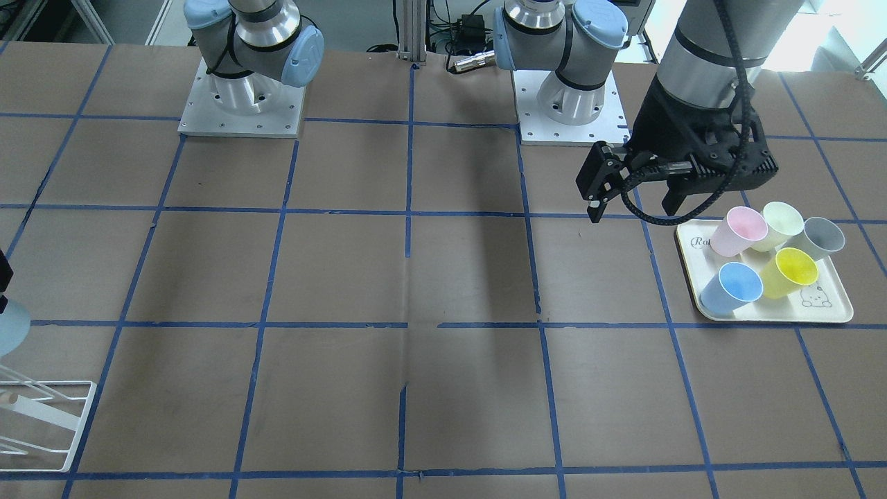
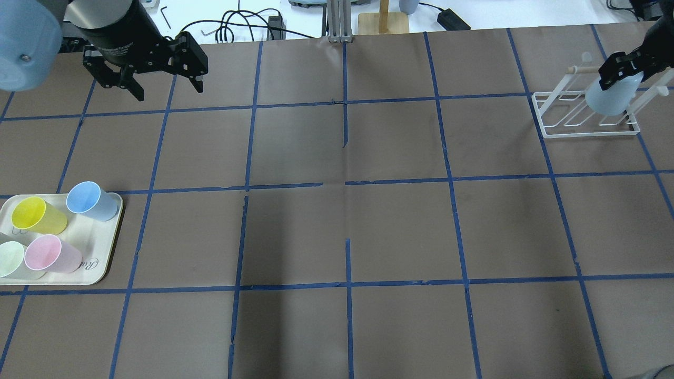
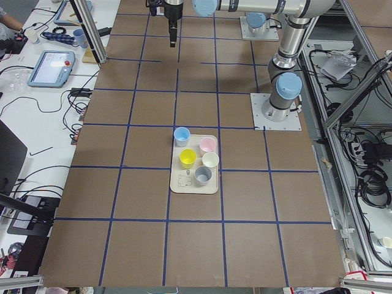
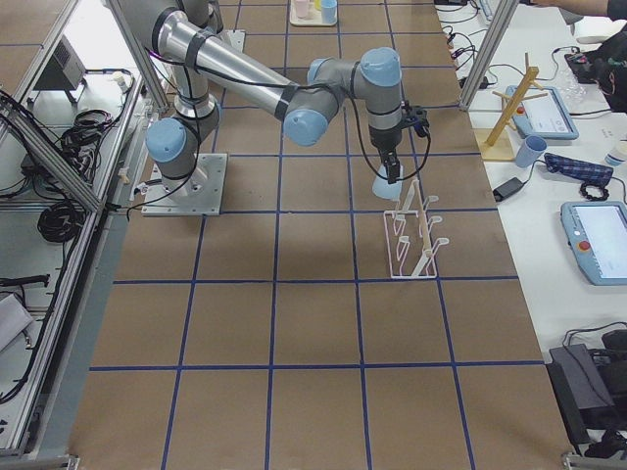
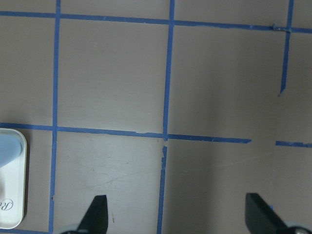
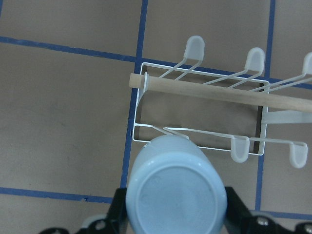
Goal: Transfer IKEA cup to right arm and place on rack
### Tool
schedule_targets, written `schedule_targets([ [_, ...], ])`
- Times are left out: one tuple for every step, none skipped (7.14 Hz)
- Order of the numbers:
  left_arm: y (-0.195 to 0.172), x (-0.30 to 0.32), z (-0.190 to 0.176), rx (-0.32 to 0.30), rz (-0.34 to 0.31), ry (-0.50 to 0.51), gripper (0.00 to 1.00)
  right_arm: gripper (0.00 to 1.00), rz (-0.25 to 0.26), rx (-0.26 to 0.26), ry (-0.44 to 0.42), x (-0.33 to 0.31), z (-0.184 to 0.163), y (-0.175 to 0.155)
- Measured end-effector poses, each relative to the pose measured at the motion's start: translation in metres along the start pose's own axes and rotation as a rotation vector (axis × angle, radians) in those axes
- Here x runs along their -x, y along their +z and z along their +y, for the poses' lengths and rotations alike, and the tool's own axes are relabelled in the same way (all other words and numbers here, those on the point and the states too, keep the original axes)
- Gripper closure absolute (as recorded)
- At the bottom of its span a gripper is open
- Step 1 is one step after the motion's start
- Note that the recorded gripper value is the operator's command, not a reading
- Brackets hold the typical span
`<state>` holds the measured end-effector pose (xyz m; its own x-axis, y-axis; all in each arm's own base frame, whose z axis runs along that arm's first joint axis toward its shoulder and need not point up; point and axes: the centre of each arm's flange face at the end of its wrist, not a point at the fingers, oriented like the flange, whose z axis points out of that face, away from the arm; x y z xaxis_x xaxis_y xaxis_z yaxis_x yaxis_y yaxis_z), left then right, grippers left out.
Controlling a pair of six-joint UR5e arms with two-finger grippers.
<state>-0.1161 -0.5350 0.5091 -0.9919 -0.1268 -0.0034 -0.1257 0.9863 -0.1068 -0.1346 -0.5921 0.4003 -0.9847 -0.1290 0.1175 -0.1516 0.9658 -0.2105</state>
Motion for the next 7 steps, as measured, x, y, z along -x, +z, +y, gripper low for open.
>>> schedule_targets([
  [0.004, 0.0, 0.004, 0.014, 0.003, -0.003, 0.0, 0.66, -0.006, 0.008, 0.004, -0.002, -0.002, 0.008],
  [0.008, -0.003, 0.009, 0.024, 0.005, 0.006, 0.0, 0.66, -0.009, 0.012, 0.006, -0.003, -0.004, 0.012],
  [0.01, -0.004, 0.011, 0.025, 0.004, 0.015, 0.0, 0.65, -0.009, 0.012, 0.007, -0.005, -0.008, 0.014],
  [0.01, -0.005, 0.012, 0.023, 0.004, 0.023, 0.0, 0.65, -0.009, 0.012, 0.007, -0.008, -0.012, 0.017],
  [0.01, -0.005, 0.012, 0.022, 0.004, 0.027, 0.0, 0.65, -0.011, 0.015, 0.008, -0.009, -0.014, 0.021],
  [0.01, -0.005, 0.012, 0.023, 0.007, 0.028, 0.0, 0.65, -0.013, 0.018, 0.009, -0.01, -0.015, 0.023],
  [0.01, -0.005, 0.012, 0.024, 0.014, 0.028, 0.0, 0.65, -0.014, 0.02, 0.009, -0.01, -0.016, 0.025],
])
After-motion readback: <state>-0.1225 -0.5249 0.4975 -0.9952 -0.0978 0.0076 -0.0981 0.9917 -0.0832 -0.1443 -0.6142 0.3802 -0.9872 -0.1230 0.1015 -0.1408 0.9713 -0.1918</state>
